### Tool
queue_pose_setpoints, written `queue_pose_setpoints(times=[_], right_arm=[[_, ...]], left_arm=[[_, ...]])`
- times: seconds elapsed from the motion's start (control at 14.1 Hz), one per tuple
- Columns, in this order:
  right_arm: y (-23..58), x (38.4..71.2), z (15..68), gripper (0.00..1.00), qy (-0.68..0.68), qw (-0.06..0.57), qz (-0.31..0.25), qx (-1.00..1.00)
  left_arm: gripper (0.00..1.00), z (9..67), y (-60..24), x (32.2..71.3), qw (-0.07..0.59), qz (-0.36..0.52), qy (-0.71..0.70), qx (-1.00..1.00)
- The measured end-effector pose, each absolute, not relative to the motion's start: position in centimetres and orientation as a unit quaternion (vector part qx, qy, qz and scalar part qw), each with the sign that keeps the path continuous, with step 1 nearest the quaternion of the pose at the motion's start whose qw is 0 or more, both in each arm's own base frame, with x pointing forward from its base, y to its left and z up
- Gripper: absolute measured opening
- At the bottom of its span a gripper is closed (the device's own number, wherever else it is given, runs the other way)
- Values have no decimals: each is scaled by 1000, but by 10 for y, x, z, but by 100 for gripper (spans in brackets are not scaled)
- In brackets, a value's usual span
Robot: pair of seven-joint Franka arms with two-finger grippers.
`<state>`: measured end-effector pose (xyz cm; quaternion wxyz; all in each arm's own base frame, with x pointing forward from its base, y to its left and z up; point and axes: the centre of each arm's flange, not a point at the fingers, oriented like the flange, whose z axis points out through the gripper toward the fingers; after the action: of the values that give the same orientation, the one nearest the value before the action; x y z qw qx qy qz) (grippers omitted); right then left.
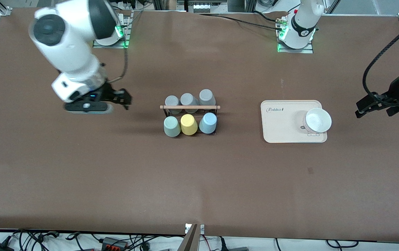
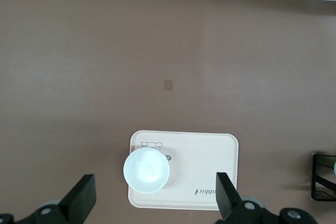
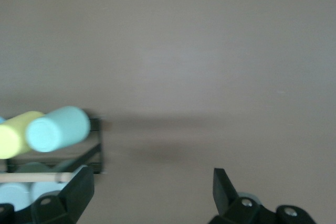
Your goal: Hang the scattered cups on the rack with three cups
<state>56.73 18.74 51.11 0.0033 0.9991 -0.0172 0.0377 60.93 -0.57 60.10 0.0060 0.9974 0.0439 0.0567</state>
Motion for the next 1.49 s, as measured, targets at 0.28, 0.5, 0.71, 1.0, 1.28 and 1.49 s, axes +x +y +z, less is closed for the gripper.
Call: queue_pose_setpoints(times=[0.28,0.5,0.71,1.0,1.28,1.49], right_arm=[[63,583,567,100,-25,18,12,999],[-28,584,596,100,-70,15,14,997],[-54,580,611,100,-88,15,12,996],[-50,574,603,100,-85,12,-23,996],[-36,576,602,100,-72,10,-25,997],[-33,576,602,100,-69,10,-25,997]], left_arm=[[100,598,-10,610,7,51,40,998],[100,594,-13,607,6,35,37,999],[100,590,-15,601,5,11,36,999],[100,587,-12,602,5,7,38,999],[100,587,-19,602,5,9,32,999],[100,588,-18,603,5,10,32,999]])
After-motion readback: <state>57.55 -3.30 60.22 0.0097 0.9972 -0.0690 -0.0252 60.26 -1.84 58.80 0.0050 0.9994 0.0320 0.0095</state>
